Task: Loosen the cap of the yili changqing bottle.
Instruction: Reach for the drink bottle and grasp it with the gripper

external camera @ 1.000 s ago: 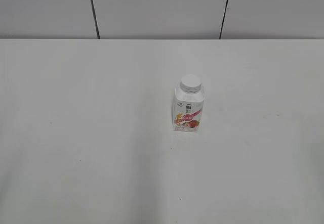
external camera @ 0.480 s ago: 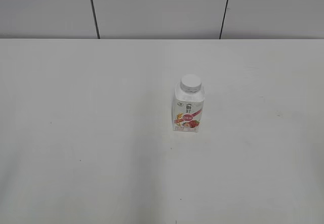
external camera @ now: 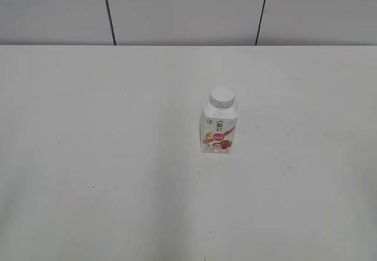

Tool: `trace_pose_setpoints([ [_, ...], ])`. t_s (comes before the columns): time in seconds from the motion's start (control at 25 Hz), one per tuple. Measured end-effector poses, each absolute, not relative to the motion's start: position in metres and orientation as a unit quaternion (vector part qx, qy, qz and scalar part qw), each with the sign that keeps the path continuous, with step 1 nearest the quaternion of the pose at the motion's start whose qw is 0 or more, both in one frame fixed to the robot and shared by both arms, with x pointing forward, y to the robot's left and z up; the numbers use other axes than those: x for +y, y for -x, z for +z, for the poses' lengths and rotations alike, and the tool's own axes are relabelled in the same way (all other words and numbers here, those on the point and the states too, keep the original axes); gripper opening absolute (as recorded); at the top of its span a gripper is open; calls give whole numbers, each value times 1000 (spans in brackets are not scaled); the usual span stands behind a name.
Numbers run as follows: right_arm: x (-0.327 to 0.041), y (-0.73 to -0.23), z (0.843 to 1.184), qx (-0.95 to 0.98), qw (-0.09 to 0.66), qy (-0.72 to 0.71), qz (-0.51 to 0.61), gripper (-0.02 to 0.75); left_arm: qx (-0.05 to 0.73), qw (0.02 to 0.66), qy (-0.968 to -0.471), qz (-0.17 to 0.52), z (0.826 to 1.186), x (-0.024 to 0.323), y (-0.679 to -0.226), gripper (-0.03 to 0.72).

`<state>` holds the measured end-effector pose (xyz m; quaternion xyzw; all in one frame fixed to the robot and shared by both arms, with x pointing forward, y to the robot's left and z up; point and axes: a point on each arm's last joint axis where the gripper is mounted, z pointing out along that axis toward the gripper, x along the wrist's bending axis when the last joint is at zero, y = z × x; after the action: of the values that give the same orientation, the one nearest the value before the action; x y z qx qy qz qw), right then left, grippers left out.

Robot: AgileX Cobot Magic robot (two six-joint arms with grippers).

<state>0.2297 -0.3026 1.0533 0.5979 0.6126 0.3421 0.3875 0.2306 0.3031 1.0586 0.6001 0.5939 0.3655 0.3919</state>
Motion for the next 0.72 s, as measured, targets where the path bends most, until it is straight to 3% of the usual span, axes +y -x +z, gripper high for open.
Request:
trace_pose_setpoints([
  [0.72, -303, -230, 1053, 612, 387, -598, 342, 510, 588, 399, -596, 374, 1062, 303, -231, 572],
])
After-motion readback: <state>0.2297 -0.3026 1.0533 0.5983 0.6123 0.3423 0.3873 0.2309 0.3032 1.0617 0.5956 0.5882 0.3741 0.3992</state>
